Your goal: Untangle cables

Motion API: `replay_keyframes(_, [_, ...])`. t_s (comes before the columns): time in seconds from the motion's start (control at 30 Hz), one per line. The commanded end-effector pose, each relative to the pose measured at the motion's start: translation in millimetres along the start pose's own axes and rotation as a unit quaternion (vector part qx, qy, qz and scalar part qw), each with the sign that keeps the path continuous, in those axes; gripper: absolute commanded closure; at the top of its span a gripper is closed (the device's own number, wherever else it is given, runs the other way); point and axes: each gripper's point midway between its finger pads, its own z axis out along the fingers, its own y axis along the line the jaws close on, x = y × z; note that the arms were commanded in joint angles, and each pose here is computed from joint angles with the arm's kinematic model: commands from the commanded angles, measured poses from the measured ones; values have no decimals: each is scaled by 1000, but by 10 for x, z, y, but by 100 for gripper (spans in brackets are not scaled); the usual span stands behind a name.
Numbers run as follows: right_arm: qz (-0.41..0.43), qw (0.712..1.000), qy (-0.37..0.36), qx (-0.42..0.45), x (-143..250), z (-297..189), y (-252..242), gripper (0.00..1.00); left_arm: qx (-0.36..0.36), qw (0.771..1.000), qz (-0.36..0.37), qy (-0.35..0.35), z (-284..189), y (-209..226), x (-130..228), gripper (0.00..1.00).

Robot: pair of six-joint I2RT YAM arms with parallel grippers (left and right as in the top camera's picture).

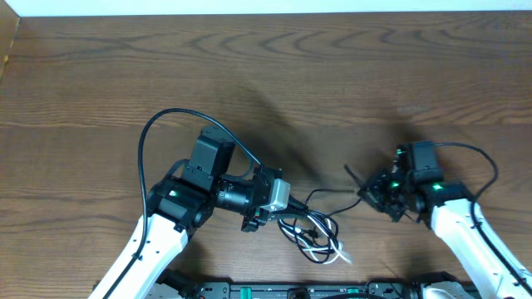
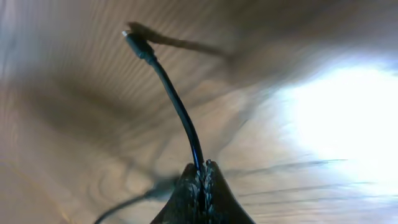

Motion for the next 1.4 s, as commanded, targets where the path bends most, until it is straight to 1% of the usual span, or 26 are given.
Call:
replay_keyframes(0.0, [18,1000,-22,12,-195,-88,-141,99,9,1000,6,-11,-13,-39,-53,93])
replay_keyframes(0.33, [44,997,-55,12,-504,-241,-369,99,9,1000,5,-11,-13,-41,-48,93])
replay_keyframes(0.37, [49,997,-59,11,-530,-255,-386,96,10,1000,4,-11,-13,-41,-48,93])
replay_keyframes(0.4, [52,997,-60,11,-539,-262,-398,81,9,1000,5,-11,-13,-41,-48,93])
replay_keyframes(0.43, [41,998,-53,6,-523,-265,-388,49,9,1000,5,-11,-13,-41,-48,92])
replay_keyframes(0.47, [15,999,-44,-4,-494,-262,-347,32,9,1000,5,-11,-13,-41,-48,93])
replay_keyframes(0.5, [-15,999,-36,-17,-471,-261,-295,20,9,1000,5,-11,-13,-41,-48,92])
replay_keyframes(0.53, [-42,998,-27,-32,-436,-262,-242,11,9,1000,5,-11,-13,-41,-49,93])
replay_keyframes(0.57, [-67,996,-15,-49,-390,-265,-185,4,9,1000,5,-11,-13,-41,-48,93])
replay_keyframes(0.6, [-80,995,-5,-63,-349,-270,-140,1,9,1000,5,-11,-13,-41,-48,93])
replay_keyframes(0.77, [-113,979,68,-154,-43,-351,123,1,9,1000,5,-11,-13,-41,-48,93])
replay_keyframes(0.9, [-98,965,126,-206,189,-453,249,1,9,1000,5,-11,-13,-41,-49,93])
replay_keyframes(1.03, [-81,956,161,-231,325,-526,302,2,9,1000,15,-11,-13,-41,-49,93])
replay_keyframes(1.13, [-72,955,179,-227,411,-531,286,12,9,1000,20,-12,-13,-38,-53,93])
replay_keyframes(1.27, [-87,952,194,-221,508,-502,302,27,10,1000,20,-12,-12,-40,-54,93])
replay_keyframes(1.37, [-87,951,210,-211,604,-472,326,32,20,999,20,-21,-14,-76,-84,93])
